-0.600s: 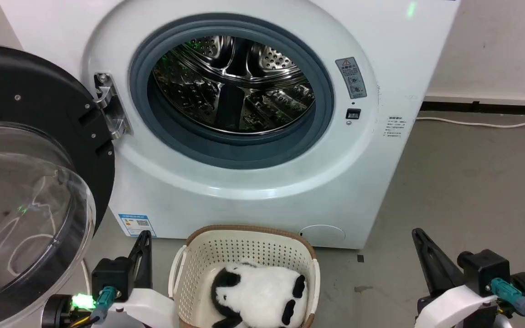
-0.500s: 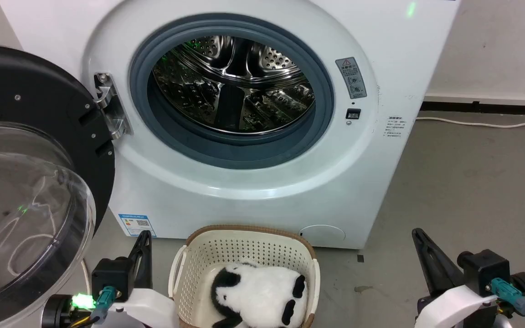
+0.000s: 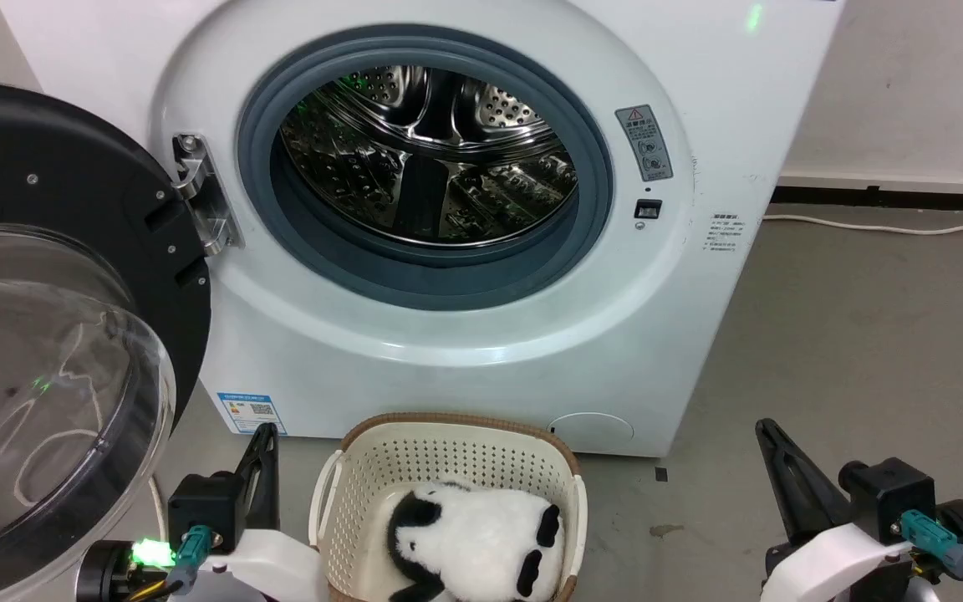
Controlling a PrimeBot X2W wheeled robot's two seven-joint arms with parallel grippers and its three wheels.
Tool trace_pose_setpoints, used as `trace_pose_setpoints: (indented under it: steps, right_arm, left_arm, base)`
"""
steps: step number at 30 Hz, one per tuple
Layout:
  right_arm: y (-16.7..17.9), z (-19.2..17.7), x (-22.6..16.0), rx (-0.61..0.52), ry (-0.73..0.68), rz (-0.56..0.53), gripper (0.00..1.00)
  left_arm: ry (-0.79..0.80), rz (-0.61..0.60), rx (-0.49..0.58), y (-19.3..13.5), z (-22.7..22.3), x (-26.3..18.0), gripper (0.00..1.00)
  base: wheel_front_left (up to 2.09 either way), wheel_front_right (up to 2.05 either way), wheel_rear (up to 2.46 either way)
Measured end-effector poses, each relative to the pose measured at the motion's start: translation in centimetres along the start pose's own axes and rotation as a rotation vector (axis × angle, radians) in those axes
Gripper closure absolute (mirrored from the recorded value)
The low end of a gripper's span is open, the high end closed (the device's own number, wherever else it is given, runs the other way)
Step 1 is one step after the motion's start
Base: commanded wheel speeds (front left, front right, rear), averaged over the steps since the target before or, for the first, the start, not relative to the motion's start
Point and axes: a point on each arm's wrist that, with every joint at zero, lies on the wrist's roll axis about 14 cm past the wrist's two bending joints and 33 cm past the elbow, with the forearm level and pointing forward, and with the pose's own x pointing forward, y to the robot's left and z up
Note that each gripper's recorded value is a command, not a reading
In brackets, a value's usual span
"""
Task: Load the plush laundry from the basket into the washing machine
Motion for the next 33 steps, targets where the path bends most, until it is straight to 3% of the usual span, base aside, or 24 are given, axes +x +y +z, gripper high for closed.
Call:
trace_pose_setpoints:
  steps: [9,10,11,12,13,24,33]
  right_arm:
    - [0.0,0.0,0.0,0.0,0.0,0.0,1.0]
    - [0.0,0.0,0.0,0.0,0.0,0.0,0.0]
    - [0.0,0.0,0.0,0.0,0.001,0.0,0.0]
    - [0.0,0.0,0.0,0.0,0.001,0.001,1.0]
    - [0.0,0.0,0.0,0.001,0.001,0.001,0.0]
    - [-0.5,-0.1,-0.2,0.016,-0.009,-0.016,0.0]
    - [-1.8,-1.5,-0.2,0.063,0.017,-0.058,0.0]
  left_arm:
    - [0.0,0.0,0.0,0.0,0.0,0.0,1.0]
    - [0.0,0.0,0.0,0.0,0.0,0.0,0.0]
    - [0.001,-0.001,0.0,0.0,0.0,0.0,0.0]
    - [0.001,0.0,0.0,0.0,0.0,0.0,1.0]
    - [0.001,0.0,0.0,0.0,0.0,0.0,0.0]
    - [0.002,-0.031,-0.001,-1.1,-0.4,0.2,0.0]
    - [0.073,-0.09,0.002,-3.1,-3.2,1.7,0.0]
  base:
    - [0.0,0.0,0.0]
    - [0.0,0.0,0.0]
    - [0.0,0.0,0.0]
    - [0.0,0.0,0.0]
    - [0.0,0.0,0.0]
    - [0.0,0.0,0.0]
    - [0.0,0.0,0.0]
